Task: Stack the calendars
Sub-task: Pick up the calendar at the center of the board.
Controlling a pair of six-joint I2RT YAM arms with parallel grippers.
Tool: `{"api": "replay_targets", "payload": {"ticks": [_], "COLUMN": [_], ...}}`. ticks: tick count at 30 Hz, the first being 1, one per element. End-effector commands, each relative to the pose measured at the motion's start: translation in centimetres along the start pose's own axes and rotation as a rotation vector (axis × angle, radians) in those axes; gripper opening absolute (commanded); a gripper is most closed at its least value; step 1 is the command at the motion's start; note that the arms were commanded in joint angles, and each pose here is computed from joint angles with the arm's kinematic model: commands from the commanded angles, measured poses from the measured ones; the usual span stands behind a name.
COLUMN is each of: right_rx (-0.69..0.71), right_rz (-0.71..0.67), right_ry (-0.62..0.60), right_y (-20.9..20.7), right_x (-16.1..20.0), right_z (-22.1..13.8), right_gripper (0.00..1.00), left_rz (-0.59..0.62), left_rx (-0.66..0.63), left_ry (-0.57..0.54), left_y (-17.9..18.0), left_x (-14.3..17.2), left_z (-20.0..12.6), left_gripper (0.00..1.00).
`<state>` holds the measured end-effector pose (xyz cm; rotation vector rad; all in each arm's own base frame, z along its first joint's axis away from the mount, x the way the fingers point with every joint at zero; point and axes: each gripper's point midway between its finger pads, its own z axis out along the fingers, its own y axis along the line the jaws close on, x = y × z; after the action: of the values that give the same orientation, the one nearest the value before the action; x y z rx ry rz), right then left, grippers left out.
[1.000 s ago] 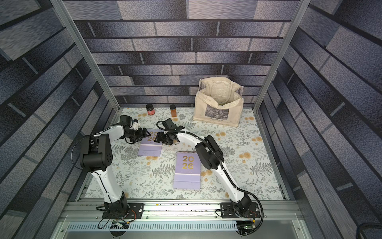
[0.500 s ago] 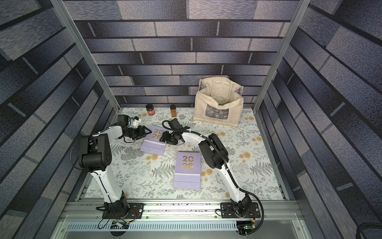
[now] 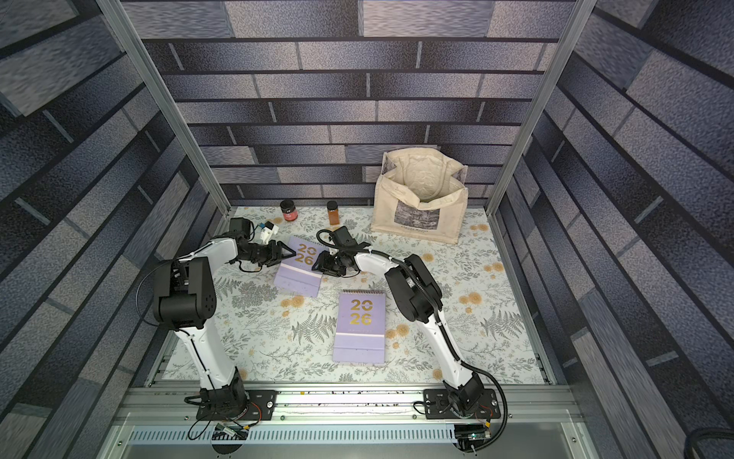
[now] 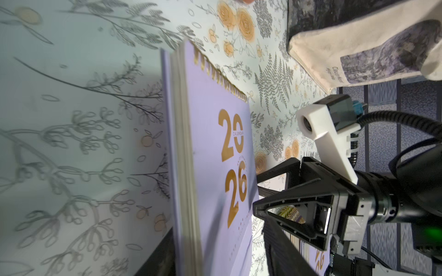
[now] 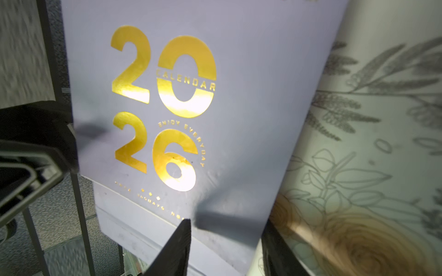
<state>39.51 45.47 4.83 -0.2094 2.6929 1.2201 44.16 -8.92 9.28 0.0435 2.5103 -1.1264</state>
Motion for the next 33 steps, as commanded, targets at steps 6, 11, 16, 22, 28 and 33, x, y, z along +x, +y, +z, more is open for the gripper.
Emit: {"api": "replay_targets", "payload": {"ticks": [6, 11, 16, 22, 28, 33], "right_rx": [-0.132, -0.130, -0.127, -0.148, -0.256, -0.295], "right_rz": [-0.099, -0.094, -0.091, -0.092, -0.011, -0.069], "right_ry": [-0.063, -0.067, -0.077, -0.103, -0.172, -0.176], "right_y": [4.3, 3.9, 3.7, 4.1, 3.8, 4.2], "right_x": [-1.2, -1.4, -1.6, -2.2, -3.6, -2.9], "right_z": [-2.0, -2.2, -2.8, -4.5, -9.0, -11.6], "right_gripper": [0.42, 0.42, 0.47, 0.60, 0.62, 0.65], "left_rz": [-0.005, -0.004, -0.019, -0.019, 0.007, 0.086], "left_rx": [-0.002, 0.010, 0.020, 0.063, 0.184, 0.314], "left_ry": [0.099, 0.099, 0.086, 0.030, -0.072, -0.151], "left_y": [-0.6, -0.9, -0.9, -1.6, -4.7, -9.1], "left_x": [2.1, 1.9, 1.5, 0.2, -2.0, -3.3], "left_z": [1.2, 1.0, 0.6, -0.7, -3.1, -5.2], "left_gripper": [0.53, 0.43, 0.04, 0.00, 0.00, 0.00]}}
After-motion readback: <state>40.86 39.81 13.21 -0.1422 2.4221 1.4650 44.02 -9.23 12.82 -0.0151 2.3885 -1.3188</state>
